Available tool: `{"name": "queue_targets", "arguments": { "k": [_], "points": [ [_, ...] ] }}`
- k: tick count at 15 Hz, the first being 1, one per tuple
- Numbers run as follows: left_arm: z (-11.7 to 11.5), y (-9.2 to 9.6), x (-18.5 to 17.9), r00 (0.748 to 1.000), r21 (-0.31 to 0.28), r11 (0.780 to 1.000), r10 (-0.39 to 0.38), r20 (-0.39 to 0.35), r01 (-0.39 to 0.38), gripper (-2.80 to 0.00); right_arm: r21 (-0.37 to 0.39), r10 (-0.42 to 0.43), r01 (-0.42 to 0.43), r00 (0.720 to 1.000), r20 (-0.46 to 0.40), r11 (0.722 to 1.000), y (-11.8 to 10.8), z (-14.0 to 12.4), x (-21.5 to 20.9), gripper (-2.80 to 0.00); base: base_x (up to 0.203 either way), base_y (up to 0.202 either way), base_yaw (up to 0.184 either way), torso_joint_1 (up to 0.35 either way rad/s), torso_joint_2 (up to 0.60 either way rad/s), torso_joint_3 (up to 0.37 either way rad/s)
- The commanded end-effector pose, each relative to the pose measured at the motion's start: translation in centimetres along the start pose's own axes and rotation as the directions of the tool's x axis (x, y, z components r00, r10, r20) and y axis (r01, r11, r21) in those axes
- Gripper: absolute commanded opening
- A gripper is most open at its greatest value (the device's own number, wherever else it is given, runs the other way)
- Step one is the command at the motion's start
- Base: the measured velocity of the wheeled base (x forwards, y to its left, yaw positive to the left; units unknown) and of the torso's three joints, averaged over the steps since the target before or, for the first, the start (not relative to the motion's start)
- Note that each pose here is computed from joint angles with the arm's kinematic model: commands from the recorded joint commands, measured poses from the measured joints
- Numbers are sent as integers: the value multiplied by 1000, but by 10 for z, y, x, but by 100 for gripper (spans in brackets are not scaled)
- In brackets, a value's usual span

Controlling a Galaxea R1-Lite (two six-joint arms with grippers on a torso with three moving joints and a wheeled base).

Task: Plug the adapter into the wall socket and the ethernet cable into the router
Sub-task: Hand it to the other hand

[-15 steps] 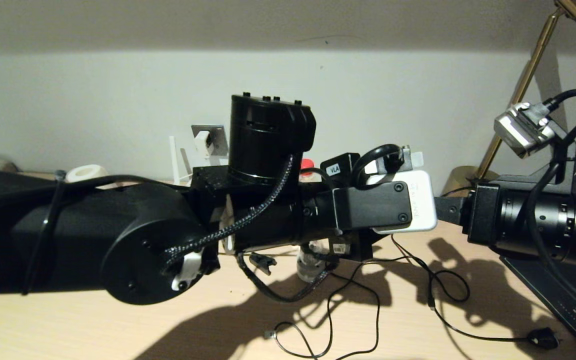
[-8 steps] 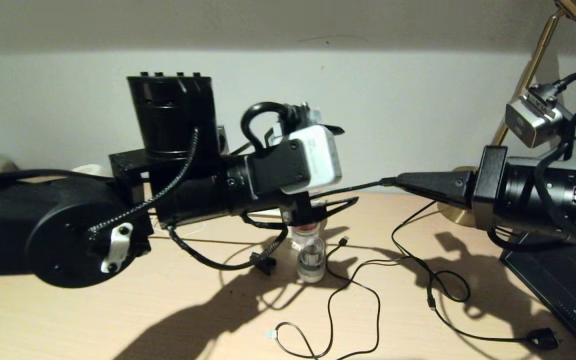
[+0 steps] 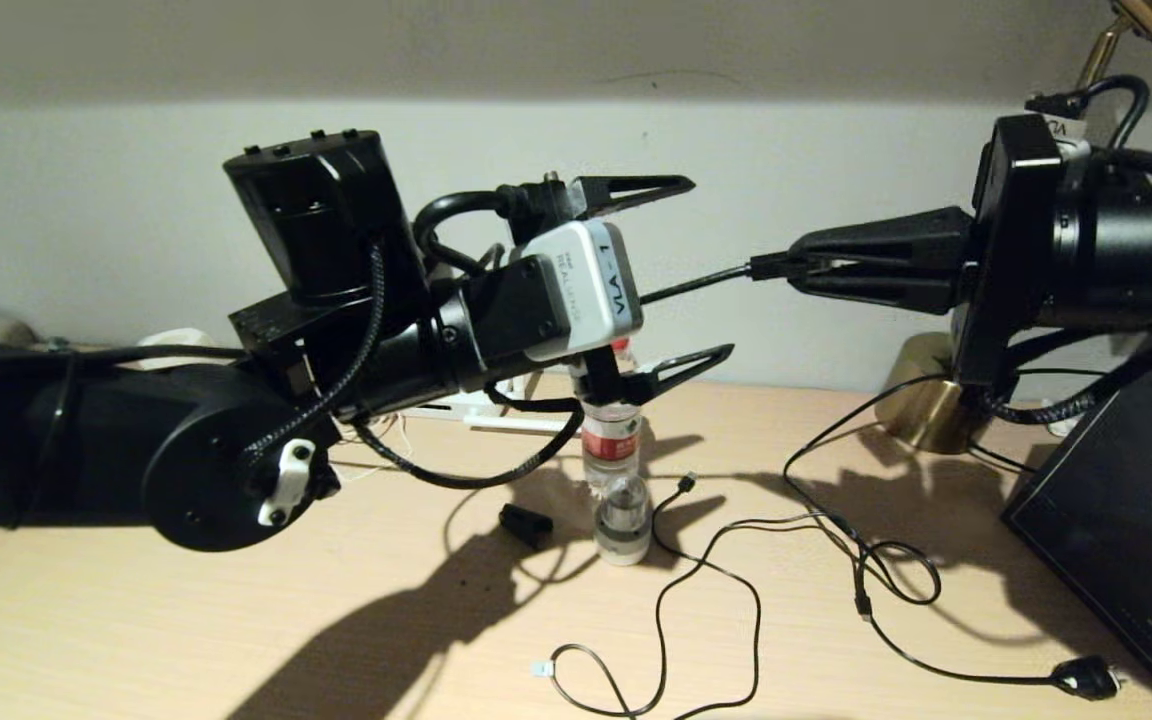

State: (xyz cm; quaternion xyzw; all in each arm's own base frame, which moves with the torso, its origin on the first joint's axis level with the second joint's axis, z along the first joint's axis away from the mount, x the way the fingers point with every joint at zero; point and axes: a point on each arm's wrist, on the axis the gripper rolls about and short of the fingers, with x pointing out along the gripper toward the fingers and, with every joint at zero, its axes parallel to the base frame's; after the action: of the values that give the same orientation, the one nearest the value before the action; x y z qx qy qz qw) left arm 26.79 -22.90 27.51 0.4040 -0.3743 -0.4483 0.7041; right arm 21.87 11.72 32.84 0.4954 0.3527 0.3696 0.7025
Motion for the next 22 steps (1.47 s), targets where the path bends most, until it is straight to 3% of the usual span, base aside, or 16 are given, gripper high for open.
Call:
{"name": "queue_targets", "arguments": {
  "k": [1, 6, 10, 14, 22],
  "points": [
    [-1, -1, 3, 1000, 18, 1000, 5, 19, -6, 0, 72, 31, -27, 998, -49, 997, 4, 11, 6, -280, 0, 0, 0, 0, 0, 0],
    [6, 15, 5, 992, 97, 990, 95, 78, -102, 0, 129, 54, -37, 990, -133, 991, 1, 19, 21, -280, 0, 0, 0, 0, 0, 0],
    [3, 9, -13, 996, 87, 994, 68, 59, -73, 0, 136, 64, -40, 982, -178, 990, -2, 29, 39, -280, 0, 0, 0, 0, 0, 0],
    [-7, 20, -42, 996, 107, 990, 90, -4, -89, 0, 132, 107, -78, 967, -230, 988, 10, 27, 40, -280, 0, 0, 0, 0, 0, 0],
    [-3, 16, -40, 997, 105, 991, 79, 16, -81, 0, 148, 96, -58, 958, -270, 987, 4, 22, 54, -280, 0, 0, 0, 0, 0, 0]
  ]
}}
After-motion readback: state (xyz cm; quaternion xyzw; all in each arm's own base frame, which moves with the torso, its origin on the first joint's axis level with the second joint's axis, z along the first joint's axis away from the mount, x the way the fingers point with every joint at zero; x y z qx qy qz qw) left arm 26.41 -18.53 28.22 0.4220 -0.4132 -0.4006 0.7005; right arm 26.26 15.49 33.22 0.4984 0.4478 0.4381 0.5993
